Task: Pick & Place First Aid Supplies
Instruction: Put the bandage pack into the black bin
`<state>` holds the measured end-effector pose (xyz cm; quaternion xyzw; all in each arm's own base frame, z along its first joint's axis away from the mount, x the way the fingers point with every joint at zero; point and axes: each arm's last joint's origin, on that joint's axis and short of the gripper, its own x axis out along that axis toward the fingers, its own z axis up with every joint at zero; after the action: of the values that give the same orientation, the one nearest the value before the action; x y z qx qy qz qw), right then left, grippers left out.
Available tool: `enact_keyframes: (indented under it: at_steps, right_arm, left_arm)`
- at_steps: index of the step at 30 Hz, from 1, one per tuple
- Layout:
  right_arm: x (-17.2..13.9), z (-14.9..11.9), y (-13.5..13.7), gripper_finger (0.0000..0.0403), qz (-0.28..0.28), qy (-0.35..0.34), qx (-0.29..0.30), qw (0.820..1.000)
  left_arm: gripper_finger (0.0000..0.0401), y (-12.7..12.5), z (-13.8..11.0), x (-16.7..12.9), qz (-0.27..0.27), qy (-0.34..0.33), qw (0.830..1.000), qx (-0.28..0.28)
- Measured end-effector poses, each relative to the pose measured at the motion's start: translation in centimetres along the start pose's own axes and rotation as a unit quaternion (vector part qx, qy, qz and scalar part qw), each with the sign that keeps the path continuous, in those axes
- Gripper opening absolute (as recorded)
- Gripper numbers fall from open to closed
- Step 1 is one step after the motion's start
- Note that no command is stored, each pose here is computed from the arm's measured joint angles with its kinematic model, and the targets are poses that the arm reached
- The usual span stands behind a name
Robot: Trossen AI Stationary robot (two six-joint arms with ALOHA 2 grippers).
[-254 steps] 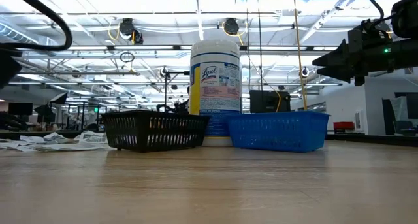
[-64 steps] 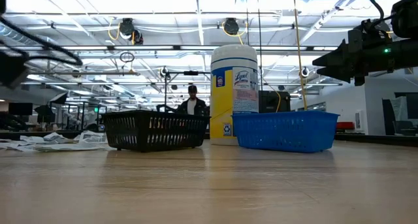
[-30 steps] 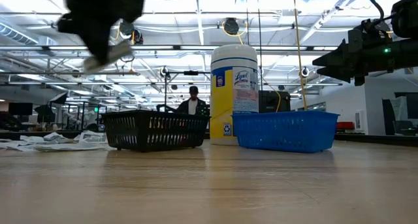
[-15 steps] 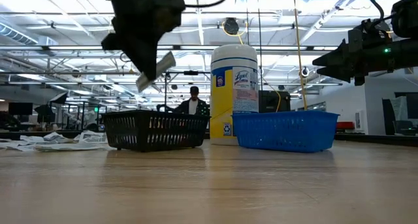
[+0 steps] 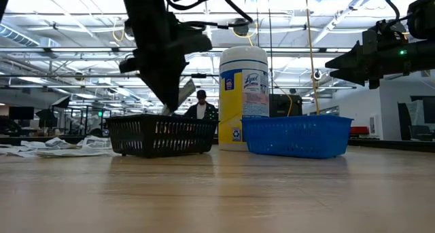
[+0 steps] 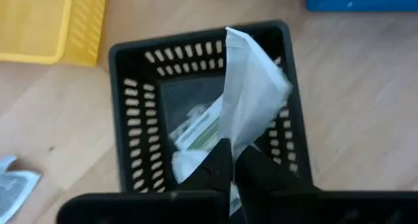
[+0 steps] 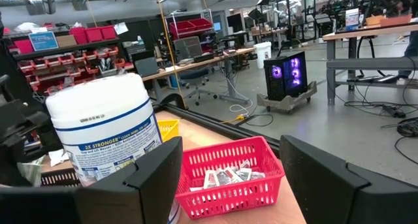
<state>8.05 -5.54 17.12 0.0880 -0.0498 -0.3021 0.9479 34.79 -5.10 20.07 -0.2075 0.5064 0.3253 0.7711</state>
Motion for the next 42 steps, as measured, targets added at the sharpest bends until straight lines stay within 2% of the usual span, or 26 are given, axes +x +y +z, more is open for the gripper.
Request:
enact_keyframes:
  at_steps: [5, 11, 17, 20, 25, 30, 35, 42]
  right_arm:
    - [0.0, 0.0, 0.0, 0.0254, 0.0, 0.0, 0.0, 1.0]
    - [0.0, 0.0, 0.0, 0.0254, 0.0, 0.0, 0.0, 1.0]
    - [0.0, 0.0, 0.0, 0.0254, 0.0, 0.0, 0.0, 1.0]
    - [0.0, 0.0, 0.0, 0.0254, 0.0, 0.0, 0.0, 1.0]
    - [0.0, 0.0, 0.0, 0.0254, 0.0, 0.0, 0.0, 1.0]
    - [0.0, 0.0, 0.0, 0.0254, 0.0, 0.0, 0.0, 1.0]
    - [0.0, 0.0, 0.0, 0.0254, 0.0, 0.0, 0.0, 1.0]
    - [0.0, 0.0, 0.0, 0.0254, 0.0, 0.0, 0.0, 1.0]
  left_arm:
    - [0.0074, 0.1, 0.1, -0.2, 0.008, -0.013, 1.0, -0.022]
    - [0.017, 0.0, 0.6, -0.6, -0.001, -0.046, 0.999, -0.017]
    - [0.024, -0.6, 0.7, -0.7, -0.029, -0.053, 0.998, 0.007]
    - [0.0259, -0.4, 0.5, -1.5, -0.057, -0.022, 0.997, 0.039]
    - [0.0267, 1.0, 0.2, -3.7, -0.089, 0.041, 0.994, 0.056]
    - [0.0256, 2.6, -0.3, -5.7, -0.107, 0.1, 0.987, 0.064]
    - [0.0241, 4.0, -1.1, -6.8, -0.099, 0.17, 0.978, 0.066]
    - [0.0226, 5.8, -3.4, -7.7, -0.09, 0.214, 0.971, 0.05]
